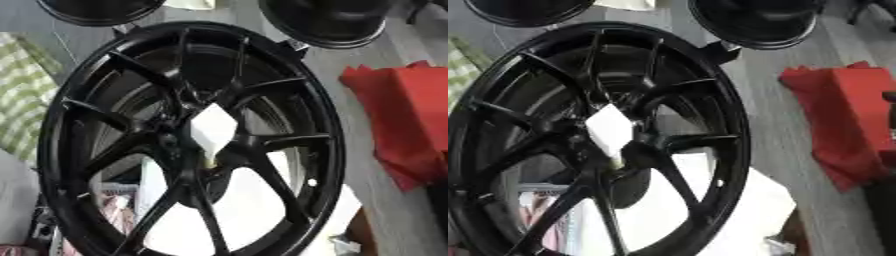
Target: Pull the pin out of the wheel hub.
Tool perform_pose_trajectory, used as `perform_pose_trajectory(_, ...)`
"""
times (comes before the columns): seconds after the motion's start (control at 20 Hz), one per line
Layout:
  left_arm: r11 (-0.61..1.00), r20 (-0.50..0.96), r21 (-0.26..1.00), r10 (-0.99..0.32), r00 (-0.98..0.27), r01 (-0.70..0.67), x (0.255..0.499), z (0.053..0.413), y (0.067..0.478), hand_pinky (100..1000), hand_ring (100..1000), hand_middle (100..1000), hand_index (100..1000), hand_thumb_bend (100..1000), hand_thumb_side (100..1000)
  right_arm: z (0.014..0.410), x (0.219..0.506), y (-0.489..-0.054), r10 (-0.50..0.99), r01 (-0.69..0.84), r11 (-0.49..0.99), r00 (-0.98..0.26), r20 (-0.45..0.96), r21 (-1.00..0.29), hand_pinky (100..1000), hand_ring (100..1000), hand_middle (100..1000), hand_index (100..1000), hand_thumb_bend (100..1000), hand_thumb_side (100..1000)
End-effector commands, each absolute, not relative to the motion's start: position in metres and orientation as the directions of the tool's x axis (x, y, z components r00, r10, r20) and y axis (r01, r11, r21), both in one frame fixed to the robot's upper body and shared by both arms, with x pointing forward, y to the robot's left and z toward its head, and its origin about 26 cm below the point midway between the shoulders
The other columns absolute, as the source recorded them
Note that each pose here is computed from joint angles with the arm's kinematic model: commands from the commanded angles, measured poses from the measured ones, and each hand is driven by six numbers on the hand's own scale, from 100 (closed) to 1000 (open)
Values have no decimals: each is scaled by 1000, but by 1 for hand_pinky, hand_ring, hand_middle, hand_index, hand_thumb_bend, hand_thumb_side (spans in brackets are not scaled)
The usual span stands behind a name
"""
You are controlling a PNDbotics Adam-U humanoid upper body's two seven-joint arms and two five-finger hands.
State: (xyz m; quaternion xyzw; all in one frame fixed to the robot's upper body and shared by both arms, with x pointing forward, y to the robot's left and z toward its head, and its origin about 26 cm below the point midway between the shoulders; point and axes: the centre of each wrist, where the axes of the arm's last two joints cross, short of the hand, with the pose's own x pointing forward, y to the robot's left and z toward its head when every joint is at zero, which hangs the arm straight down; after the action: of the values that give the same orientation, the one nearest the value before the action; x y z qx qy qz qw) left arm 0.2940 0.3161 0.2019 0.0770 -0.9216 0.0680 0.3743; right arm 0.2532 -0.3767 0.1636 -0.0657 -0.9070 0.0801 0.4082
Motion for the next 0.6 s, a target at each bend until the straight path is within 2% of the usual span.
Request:
perform_pose_trajectory(0.05, 981, 681, -50, -105, -725, -189, 291, 210, 317, 774, 588, 550, 712, 100, 667, 199, 254, -383, 249, 43, 945, -734, 632, -323, 947, 785, 580, 695, 280, 111)
perform_pose_trajectory(0.6, 983, 684, -28, -113, -721, -181, 290, 210, 318, 774, 589, 551, 712, 100, 662, 293, 265, -377, 348, 42, 739, -879, 327, -673, 902, 809, 639, 722, 322, 116)
